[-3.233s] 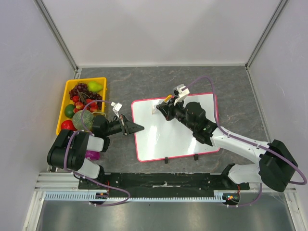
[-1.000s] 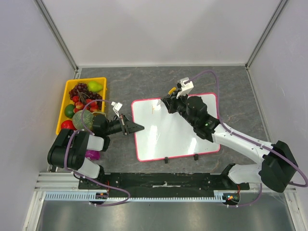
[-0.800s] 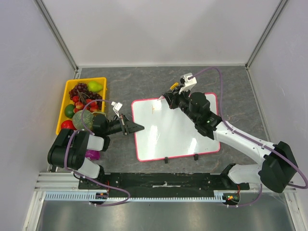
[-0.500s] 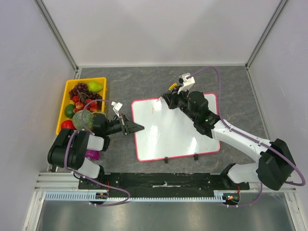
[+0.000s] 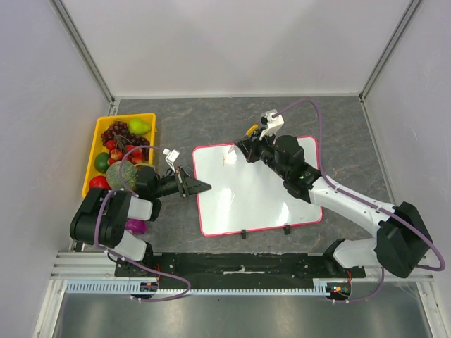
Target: Write a sentence on the whiteboard
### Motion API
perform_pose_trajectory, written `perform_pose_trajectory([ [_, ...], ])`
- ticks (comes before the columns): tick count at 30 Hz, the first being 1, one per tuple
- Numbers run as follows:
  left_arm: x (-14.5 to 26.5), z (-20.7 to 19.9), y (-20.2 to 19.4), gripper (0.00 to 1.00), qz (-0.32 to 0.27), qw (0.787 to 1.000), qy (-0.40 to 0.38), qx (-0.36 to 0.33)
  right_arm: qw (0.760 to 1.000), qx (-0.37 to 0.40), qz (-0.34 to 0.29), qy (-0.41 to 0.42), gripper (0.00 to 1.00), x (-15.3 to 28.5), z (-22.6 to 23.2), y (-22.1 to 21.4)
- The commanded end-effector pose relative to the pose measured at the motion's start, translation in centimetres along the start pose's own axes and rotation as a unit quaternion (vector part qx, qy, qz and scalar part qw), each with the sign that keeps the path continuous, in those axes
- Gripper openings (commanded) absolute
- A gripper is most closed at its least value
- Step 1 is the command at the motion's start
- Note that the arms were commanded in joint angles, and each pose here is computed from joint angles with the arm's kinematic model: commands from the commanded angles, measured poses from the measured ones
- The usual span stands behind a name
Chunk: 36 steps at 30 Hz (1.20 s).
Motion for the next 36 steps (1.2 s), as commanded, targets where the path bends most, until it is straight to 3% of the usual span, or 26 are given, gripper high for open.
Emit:
perform_pose_trajectory([
  [1, -0.2, 1.5, -0.3, 0.02, -0.005, 0.998, 0.029, -0.048, 1.0, 0.003, 0.008, -0.005, 0.0, 0.7, -0.6, -0.6],
  [18, -0.2, 1.5, -0.2, 0.02, -0.006, 0.998, 0.029, -0.05, 0.999, 0.003, 0.048, 0.004, 0.0, 2.5, -1.3, -3.1],
  [29, -0.2, 1.5, -0.2, 0.02, -0.005, 0.998, 0.028, -0.049, 0.999, -0.023, 0.004, 0.047, 0.0, 2.6, 1.2, 0.5],
  [36, -0.2, 1.5, -0.2, 0.02, -0.005, 0.998, 0.028, -0.05, 0.999, -0.022, -0.03, 0.032, 0.0, 2.7, 1.2, 2.0],
])
Point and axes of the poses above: each gripper's point midway between its finger pads, its own x axis back along the fingers, its own z axis along the line the jaws close on, y = z × x, the point moved 6 cm from there along x, back along the fingers, and after that the axes turned 9 degrees about -x, right-handed, at the moved point
